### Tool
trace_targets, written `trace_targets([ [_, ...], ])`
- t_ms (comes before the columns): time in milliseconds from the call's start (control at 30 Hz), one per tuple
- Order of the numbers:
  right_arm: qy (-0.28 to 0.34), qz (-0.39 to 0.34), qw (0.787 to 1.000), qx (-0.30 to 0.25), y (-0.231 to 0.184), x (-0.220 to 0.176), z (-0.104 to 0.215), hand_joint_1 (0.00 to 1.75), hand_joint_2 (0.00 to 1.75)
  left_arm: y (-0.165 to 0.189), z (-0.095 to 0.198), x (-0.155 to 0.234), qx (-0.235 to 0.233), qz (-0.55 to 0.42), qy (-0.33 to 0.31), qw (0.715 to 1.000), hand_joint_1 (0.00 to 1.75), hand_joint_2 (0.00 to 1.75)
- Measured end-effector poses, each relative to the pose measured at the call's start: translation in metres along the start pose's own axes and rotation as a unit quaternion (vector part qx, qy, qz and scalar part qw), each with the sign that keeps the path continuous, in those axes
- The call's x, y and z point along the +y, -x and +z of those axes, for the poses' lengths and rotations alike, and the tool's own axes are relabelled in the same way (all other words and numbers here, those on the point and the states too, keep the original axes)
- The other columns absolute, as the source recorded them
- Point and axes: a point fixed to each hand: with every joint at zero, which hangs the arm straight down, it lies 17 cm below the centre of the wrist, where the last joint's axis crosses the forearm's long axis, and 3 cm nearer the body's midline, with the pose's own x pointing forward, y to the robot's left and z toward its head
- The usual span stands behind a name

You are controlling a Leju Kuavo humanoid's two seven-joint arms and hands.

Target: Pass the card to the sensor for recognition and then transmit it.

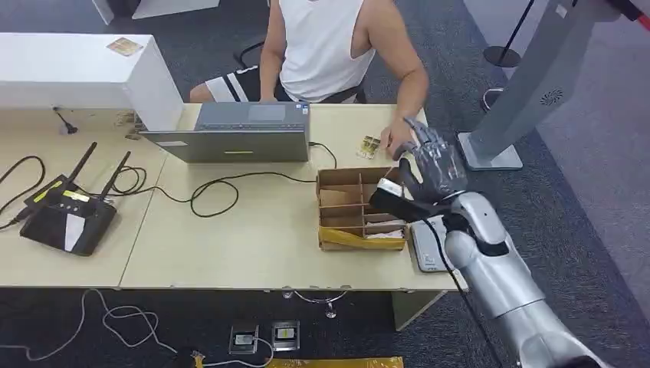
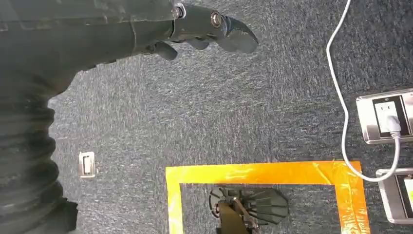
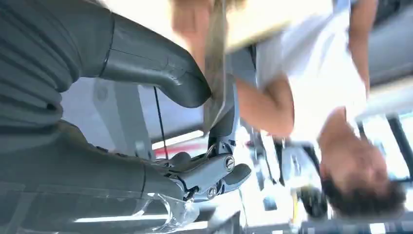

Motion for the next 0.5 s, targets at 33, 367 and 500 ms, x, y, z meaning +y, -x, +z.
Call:
trace_targets([
  [33,0.016,0.003,1.0,-0.004,0.001,-0.018,-0.007,1.75,1.75,0.0,0.0,0.0,0.0,-0.001,0.0,1.0,0.0,1.75],
  [367,0.111,0.043,0.991,-0.053,-0.006,-0.137,-0.049,1.75,1.75,-0.009,0.0,-0.003,-0.01,-0.008,0.001,1.0,0.0,1.75],
  [500,0.107,0.06,0.99,-0.065,-0.009,-0.145,-0.062,1.75,1.75,-0.016,-0.001,-0.005,-0.015,-0.014,0.005,1.0,0.0,1.75],
])
